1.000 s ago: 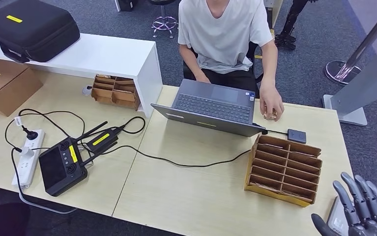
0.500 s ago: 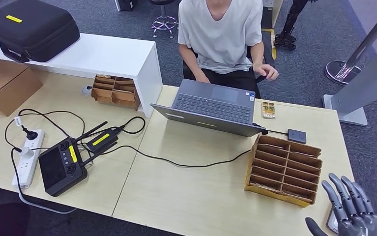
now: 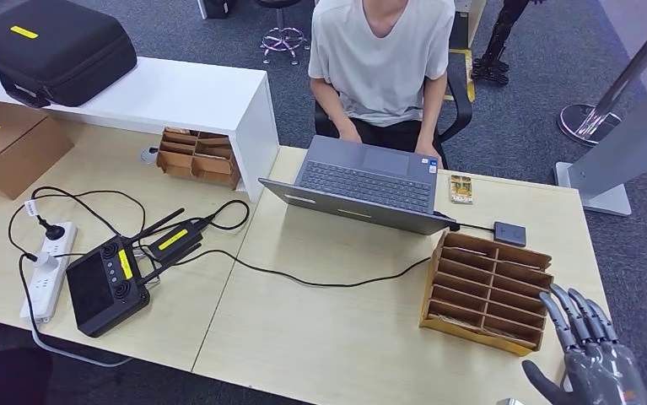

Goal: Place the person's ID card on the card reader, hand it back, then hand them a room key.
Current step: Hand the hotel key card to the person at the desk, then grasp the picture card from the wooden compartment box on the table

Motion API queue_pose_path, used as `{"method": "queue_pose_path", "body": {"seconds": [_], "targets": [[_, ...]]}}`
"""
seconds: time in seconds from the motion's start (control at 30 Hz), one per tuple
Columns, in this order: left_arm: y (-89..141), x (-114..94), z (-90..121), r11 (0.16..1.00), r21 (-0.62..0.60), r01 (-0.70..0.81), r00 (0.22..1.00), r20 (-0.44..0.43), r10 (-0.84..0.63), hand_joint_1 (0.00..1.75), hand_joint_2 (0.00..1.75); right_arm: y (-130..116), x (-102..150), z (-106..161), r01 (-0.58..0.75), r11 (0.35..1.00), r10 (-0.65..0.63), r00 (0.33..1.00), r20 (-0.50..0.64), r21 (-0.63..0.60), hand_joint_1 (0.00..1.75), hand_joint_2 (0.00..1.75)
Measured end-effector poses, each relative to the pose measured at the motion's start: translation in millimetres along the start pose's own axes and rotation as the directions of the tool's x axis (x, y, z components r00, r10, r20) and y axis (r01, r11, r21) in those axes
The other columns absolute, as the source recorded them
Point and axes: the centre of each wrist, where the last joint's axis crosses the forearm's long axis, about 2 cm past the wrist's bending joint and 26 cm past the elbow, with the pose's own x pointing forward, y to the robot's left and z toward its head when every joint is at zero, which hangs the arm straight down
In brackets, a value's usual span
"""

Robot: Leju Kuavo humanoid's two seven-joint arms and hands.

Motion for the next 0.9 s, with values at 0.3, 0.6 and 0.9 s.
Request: {"method": "queue_pose_path", "body": {"seconds": [0.3, 0.6, 0.9], "targets": [[0.0, 0.1, -0.1, 1.0, -0.002, -0.001, 1.0, -0.003, 0.001, 0.0, 1.75, 7.1, -1.2, 0.1, 0.014, 1.0, -0.014, 1.0, -0.024, 0.018, 0.0, 1.75], [-0.1, 0.1, 0.0, 1.0, -0.002, -0.001, 1.0, -0.003, 0.001, 0.0, 1.75, 12.4, 1.3, 1.7, 0.03, 0.999, -0.029, 0.999, -0.035, 0.031, 0.0, 1.75], [0.0, 0.1, -0.1, 1.0, -0.001, 0.0, 1.0, -0.003, 0.0, 0.0, 1.75, 25.0, 10.3, 6.9, 0.085, 0.995, -0.082, 0.995, -0.062, 0.058, 0.0, 1.75]]}}
